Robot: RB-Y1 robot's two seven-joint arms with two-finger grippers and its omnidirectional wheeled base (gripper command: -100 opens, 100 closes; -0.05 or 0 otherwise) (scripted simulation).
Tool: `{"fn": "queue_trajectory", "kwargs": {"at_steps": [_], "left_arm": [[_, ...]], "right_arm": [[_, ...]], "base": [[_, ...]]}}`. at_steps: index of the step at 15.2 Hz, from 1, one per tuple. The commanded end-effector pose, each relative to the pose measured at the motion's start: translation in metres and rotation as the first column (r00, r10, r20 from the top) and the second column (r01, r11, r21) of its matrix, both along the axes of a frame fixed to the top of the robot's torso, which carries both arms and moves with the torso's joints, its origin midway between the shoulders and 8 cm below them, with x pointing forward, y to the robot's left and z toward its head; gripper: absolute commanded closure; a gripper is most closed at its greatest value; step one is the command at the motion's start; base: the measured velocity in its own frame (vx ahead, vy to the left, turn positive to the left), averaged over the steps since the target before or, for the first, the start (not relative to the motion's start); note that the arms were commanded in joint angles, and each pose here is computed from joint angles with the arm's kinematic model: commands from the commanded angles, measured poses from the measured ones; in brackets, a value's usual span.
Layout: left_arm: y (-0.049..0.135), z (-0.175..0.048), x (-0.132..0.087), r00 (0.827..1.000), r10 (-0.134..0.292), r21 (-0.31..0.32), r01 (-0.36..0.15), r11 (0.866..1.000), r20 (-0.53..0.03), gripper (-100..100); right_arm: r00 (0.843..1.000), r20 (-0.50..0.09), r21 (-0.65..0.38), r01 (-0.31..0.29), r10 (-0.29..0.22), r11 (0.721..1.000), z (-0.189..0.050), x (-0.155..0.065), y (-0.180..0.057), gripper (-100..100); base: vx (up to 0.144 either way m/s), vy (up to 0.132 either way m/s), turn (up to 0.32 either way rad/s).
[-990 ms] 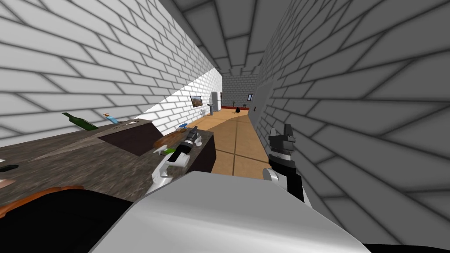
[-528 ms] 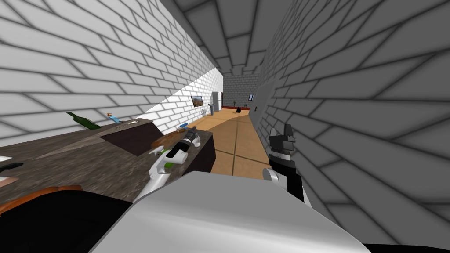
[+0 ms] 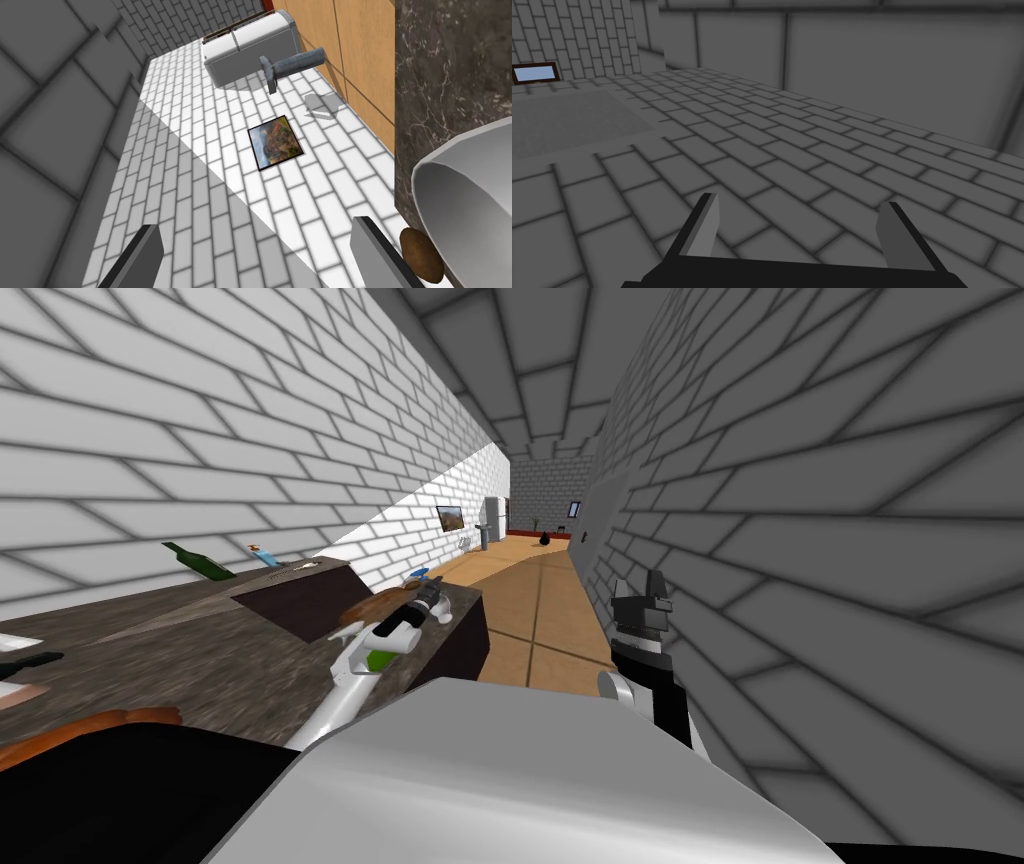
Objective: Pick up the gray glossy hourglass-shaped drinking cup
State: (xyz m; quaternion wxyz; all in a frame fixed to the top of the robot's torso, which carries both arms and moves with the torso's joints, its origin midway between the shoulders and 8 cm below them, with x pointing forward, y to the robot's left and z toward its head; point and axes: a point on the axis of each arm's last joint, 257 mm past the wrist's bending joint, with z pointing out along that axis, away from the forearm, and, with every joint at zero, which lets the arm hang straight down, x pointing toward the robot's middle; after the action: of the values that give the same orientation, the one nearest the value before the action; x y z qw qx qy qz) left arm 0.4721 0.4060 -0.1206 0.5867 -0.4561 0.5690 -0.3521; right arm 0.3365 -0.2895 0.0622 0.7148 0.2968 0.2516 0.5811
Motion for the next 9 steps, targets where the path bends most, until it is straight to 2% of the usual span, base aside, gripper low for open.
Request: {"fn": "queue_trajectory", "kwargs": {"at_steps": [1,3,4,6,7,9], "left_arm": [[0.01,-0.004,0.001,0.999,0.018,0.008,-0.018,1.0,-0.038,-100],[0.012,-0.008,0.0,0.998,0.024,0.006,-0.024,1.0,-0.055,-100],[0.025,-0.005,0.002,0.996,0.038,0.019,-0.036,0.999,-0.076,-100],[0.027,-0.013,0.0,0.993,0.049,0.017,-0.048,0.999,-0.109,-100],[0.039,-0.007,0.003,0.991,0.059,0.029,-0.056,0.998,-0.119,-100],[0.042,-0.017,0.0,0.985,0.072,0.026,-0.069,0.997,-0.159,-100]], "right_arm": [[1.0,0.0,0.0,0.0,0.0,1.0,0.0,0.0,0.0,0],[1.0,0.0,0.0,0.0,0.0,1.0,0.0,0.0,0.0,0],[1.0,0.0,0.0,0.0,0.0,1.0,0.0,0.0,0.0,0],[1.0,0.0,0.0,0.0,0.0,1.0,0.0,0.0,0.0,0],[1.0,0.0,0.0,0.0,0.0,1.0,0.0,0.0,0.0,0],[1.0,0.0,0.0,0.0,0.0,1.0,0.0,0.0,0.0,0]], "base": [[0.053,-0.057,0.051],[0.03,-0.037,0.016],[0.034,-0.041,0.037],[0.04,-0.057,0.039],[0.046,-0.068,0.047],[0.05,-0.069,0.034]]}}
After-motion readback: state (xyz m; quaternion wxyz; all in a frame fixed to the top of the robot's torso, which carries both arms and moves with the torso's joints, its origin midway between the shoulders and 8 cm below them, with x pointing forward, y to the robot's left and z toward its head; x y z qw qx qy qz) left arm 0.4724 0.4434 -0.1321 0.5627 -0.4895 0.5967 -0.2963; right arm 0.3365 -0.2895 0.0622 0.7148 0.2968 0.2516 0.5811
